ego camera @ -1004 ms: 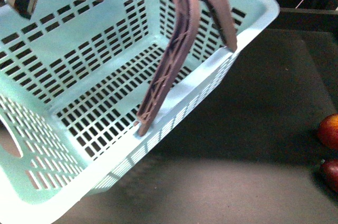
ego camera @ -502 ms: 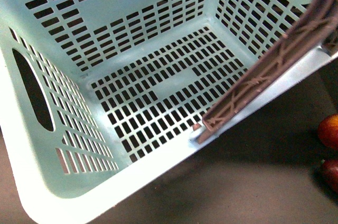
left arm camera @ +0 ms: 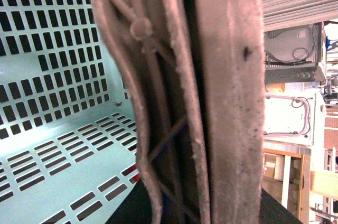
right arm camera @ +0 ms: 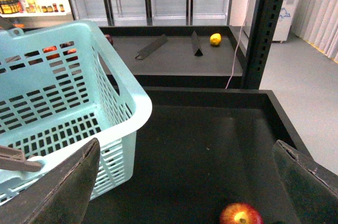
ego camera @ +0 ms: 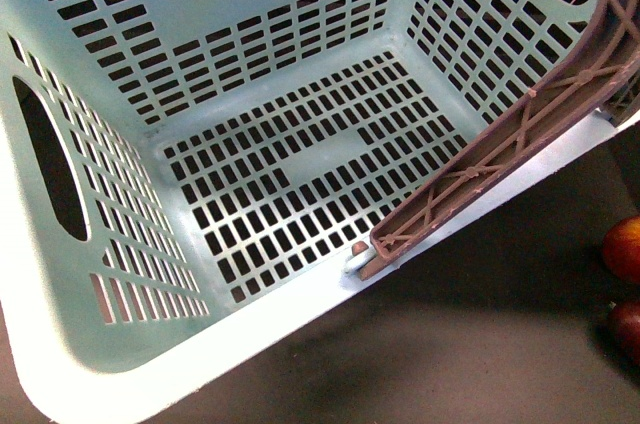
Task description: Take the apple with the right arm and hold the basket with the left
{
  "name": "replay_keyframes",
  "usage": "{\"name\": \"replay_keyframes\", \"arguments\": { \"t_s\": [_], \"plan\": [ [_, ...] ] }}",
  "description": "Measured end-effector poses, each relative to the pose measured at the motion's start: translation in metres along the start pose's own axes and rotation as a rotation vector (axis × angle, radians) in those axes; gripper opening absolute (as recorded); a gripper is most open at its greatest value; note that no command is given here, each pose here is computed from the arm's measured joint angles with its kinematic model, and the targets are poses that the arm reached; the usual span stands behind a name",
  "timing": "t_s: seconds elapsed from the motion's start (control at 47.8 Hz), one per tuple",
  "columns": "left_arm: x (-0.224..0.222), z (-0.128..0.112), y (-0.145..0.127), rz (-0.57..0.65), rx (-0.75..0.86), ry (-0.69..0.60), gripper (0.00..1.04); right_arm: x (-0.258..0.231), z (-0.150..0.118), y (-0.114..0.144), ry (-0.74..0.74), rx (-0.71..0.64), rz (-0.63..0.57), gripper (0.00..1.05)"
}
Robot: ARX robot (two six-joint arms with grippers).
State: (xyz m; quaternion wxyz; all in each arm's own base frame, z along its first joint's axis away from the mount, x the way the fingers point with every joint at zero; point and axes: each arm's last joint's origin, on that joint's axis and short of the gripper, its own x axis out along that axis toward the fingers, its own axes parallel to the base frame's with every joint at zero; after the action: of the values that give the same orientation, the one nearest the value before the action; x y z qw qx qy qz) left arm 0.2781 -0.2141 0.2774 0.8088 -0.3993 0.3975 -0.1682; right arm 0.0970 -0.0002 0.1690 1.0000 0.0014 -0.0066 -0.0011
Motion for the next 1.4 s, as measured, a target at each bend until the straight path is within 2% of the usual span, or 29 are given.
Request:
{"name": "replay_keyframes", "arguments": {
  "t_s": [0.272,0.355,0.418,0.502,0.669,0.795,0.878,1.025,1.15,1.401],
  "plan": [
    [0.0,0.0,0.0,0.0,0.001,0.002,0.17,0.0,0.0,0.0,0.009,0.001,-0.007,0.96],
    [0.0,0.0,0.0,0.0,0.001,0.004,0.17,0.002,-0.002,-0.003,0.356,0.023,-0.122,0.96],
    [0.0,0.0,0.0,0.0,0.006,0.003,0.17,0.008,-0.008,-0.006,0.489,0.04,-0.146,0.96],
    [0.0,0.0,0.0,0.001,0.004,0.006,0.17,0.014,-0.011,-0.012,0.514,0.062,-0.174,0.96],
    [0.001,0.0,0.0,0.004,0.007,0.002,0.17,0.044,-0.019,-0.041,0.545,0.101,-0.293,0.96],
    [0.001,0.0,0.001,0.004,0.007,0.003,0.17,0.07,-0.031,-0.055,0.576,0.1,-0.319,0.96],
    [0.001,0.0,0.001,0.003,0.008,0.004,0.17,0.096,-0.044,-0.065,0.6,0.058,-0.345,0.96],
    [0.001,0.0,0.001,0.003,0.008,0.004,0.17,0.149,-0.089,-0.081,0.722,0.021,-0.342,0.96],
    [0.001,0.0,0.001,0.004,0.008,0.003,0.17,0.171,-0.127,-0.084,0.851,0.019,-0.329,0.96],
    [0.001,0.0,0.001,0.003,0.008,0.004,0.17,0.209,-0.175,-0.084,0.98,-0.001,-0.32,0.96]
  ]
}}
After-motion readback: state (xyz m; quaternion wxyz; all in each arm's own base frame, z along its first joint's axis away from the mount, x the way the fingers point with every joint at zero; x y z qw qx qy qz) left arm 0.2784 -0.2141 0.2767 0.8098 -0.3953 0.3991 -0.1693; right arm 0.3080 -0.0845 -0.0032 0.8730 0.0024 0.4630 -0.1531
